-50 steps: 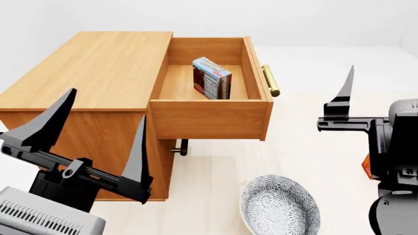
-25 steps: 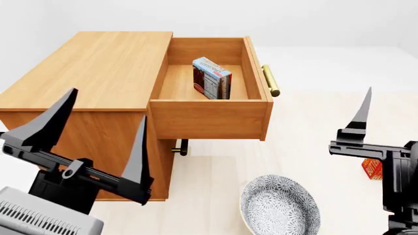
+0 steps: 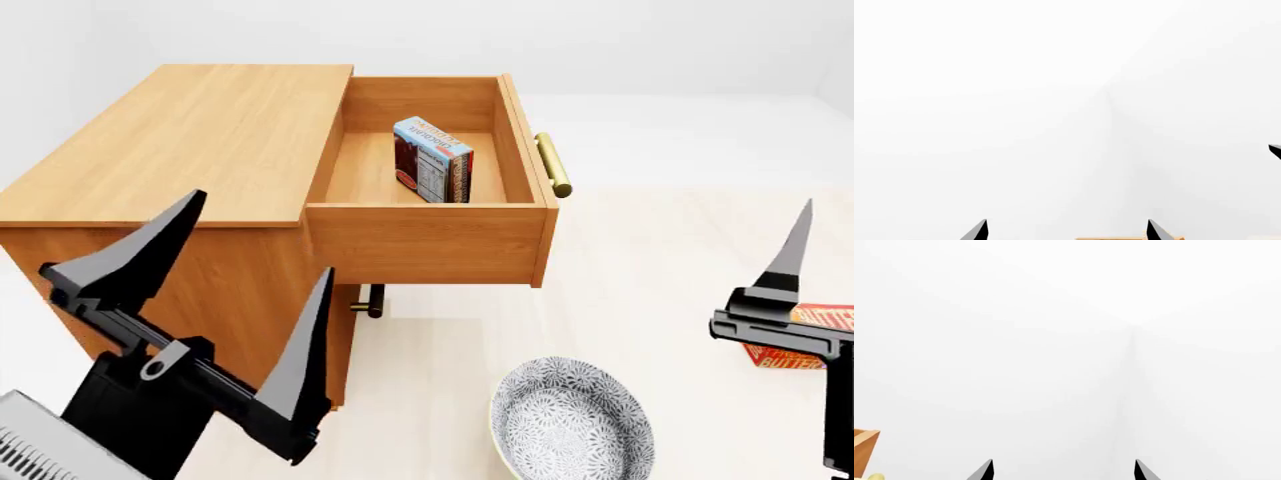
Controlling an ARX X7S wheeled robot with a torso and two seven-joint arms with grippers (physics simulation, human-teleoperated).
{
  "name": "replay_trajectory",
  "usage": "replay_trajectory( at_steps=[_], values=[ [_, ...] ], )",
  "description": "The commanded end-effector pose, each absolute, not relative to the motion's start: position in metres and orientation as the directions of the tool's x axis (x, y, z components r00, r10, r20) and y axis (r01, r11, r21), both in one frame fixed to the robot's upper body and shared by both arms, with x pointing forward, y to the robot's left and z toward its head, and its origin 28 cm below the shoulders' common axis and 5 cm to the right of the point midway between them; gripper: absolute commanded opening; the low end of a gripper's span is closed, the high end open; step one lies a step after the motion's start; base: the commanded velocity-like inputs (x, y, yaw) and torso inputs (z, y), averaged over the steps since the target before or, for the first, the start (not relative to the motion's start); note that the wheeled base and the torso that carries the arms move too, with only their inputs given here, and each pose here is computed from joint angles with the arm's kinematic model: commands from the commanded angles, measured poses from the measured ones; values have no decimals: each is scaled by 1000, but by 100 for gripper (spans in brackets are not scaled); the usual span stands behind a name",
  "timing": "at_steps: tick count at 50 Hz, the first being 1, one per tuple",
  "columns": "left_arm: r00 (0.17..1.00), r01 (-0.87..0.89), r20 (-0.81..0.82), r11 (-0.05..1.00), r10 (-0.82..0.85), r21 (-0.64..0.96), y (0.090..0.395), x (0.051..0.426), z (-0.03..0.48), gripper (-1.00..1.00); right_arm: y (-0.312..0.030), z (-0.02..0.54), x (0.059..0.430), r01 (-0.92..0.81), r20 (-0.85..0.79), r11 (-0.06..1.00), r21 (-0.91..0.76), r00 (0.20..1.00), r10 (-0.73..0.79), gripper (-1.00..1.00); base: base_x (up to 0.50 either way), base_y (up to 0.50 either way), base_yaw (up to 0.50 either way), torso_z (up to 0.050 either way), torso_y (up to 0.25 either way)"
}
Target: Put the chocolate pudding in the top drawer of the cabinet and close it.
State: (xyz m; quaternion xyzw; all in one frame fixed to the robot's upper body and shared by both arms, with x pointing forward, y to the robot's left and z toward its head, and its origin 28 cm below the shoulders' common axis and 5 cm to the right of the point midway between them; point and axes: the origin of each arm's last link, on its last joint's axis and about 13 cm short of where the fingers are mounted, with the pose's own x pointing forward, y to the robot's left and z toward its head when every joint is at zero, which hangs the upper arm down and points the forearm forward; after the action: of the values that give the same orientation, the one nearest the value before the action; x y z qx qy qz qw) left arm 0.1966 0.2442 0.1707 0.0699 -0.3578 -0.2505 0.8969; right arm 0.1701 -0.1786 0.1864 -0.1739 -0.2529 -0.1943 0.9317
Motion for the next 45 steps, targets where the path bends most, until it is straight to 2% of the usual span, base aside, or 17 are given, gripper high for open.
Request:
replay_trajectory(
  at_steps=[1, 16, 35, 36, 37, 38, 39, 45],
  values=[
    [566, 485, 601, 817, -564, 311, 244, 197, 171, 100, -185, 184, 158, 510, 562, 834, -209, 761, -324, 100, 0, 0, 0, 0, 0],
    [544, 534, 582, 785, -604, 315, 243, 197, 171, 100, -204, 189, 132, 634, 600, 756, -165, 672, -433, 100, 0, 0, 0, 0, 0],
    [523, 591, 560, 747, -643, 305, 243, 196, 170, 100, -207, 180, 129, 638, 591, 754, -157, 672, -446, 100, 0, 0, 0, 0, 0],
    [456, 636, 635, 727, -624, 258, 203, 200, 203, 100, -207, 178, 129, 637, 590, 755, -158, 673, -445, 100, 0, 0, 0, 0, 0],
    [438, 656, 653, 716, -618, 238, 170, 205, 227, 100, -207, 178, 130, 636, 590, 755, -158, 674, -445, 100, 0, 0, 0, 0, 0],
    [466, 638, 618, 725, -633, 261, 150, 212, 236, 100, -206, 178, 130, 636, 589, 756, -158, 675, -445, 100, 0, 0, 0, 0, 0],
    [505, 605, 570, 736, -649, 302, 138, 218, 239, 100, -206, 178, 130, 635, 588, 756, -158, 676, -444, 100, 0, 0, 0, 0, 0],
    [486, 613, 570, 723, -662, 318, 115, 212, 246, 100, -206, 172, 131, 629, 585, 761, -161, 682, -440, 100, 0, 0, 0, 0, 0]
  ],
)
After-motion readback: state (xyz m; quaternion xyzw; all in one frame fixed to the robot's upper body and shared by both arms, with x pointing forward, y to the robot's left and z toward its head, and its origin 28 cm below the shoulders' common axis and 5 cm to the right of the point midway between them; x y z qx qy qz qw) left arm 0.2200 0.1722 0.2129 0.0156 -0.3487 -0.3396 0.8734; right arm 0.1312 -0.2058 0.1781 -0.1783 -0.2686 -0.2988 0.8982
